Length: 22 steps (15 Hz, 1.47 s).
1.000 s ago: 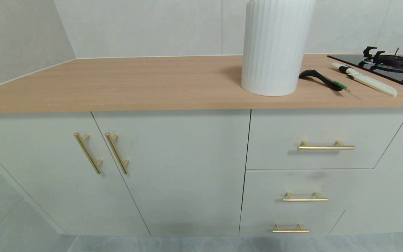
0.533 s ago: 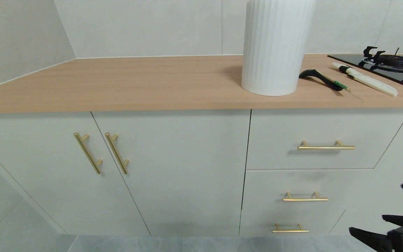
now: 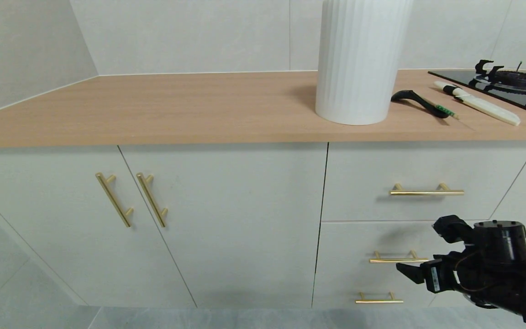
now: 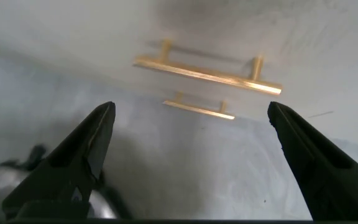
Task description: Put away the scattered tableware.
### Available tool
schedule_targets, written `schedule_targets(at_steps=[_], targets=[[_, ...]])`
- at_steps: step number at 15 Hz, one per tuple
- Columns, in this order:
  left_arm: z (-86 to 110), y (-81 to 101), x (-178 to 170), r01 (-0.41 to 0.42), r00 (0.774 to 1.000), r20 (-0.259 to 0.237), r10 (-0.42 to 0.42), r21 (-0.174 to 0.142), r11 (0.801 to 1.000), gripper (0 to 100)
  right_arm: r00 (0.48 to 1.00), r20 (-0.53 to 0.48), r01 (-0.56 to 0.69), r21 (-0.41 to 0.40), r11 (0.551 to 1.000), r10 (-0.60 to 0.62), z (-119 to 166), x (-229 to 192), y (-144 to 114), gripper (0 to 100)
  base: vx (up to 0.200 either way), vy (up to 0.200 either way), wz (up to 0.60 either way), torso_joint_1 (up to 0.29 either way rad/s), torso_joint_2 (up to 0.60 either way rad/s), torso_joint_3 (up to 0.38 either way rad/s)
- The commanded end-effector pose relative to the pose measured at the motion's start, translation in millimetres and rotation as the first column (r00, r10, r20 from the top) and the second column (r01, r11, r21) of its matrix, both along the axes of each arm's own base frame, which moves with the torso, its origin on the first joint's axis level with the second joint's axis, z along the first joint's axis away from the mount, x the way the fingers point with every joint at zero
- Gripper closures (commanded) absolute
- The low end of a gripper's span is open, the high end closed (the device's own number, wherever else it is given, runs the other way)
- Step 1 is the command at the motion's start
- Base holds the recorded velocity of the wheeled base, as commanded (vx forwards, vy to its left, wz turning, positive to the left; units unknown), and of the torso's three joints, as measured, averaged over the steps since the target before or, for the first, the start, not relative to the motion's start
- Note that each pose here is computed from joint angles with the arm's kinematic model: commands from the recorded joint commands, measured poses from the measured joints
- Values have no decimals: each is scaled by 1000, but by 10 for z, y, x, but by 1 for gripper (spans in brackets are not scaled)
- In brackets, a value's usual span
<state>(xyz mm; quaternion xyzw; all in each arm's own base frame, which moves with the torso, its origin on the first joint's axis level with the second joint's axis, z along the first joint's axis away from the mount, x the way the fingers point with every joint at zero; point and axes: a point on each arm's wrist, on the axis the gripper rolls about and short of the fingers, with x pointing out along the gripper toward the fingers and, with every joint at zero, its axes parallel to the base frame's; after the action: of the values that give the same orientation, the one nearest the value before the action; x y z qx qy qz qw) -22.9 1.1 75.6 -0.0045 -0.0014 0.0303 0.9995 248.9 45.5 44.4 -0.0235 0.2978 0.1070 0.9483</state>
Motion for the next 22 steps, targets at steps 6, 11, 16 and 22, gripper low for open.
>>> schedule_targets(at_steps=[6,11,16,22], targets=[[1,0,1,-1,1000,-1,1,0,1000,0,988,-67,131,-80,988,-137,-397,342,-73,0,0,0,0,0,0,0],[1,0,1,-1,1000,-1,1,0,1000,0,980,-4,199,-41,979,-200,-469,467,-86,0,0,0,0,0,0,0],[1,0,1,-1,1000,-1,1,0,1000,0,971,45,238,-56,970,-235,-593,523,-81,0,0,0,0,0,0,0],[1,0,1,-1,1000,-1,1,0,1000,0,974,20,226,-69,972,-225,-677,512,-59,0,0,0,0,0,0,0]])
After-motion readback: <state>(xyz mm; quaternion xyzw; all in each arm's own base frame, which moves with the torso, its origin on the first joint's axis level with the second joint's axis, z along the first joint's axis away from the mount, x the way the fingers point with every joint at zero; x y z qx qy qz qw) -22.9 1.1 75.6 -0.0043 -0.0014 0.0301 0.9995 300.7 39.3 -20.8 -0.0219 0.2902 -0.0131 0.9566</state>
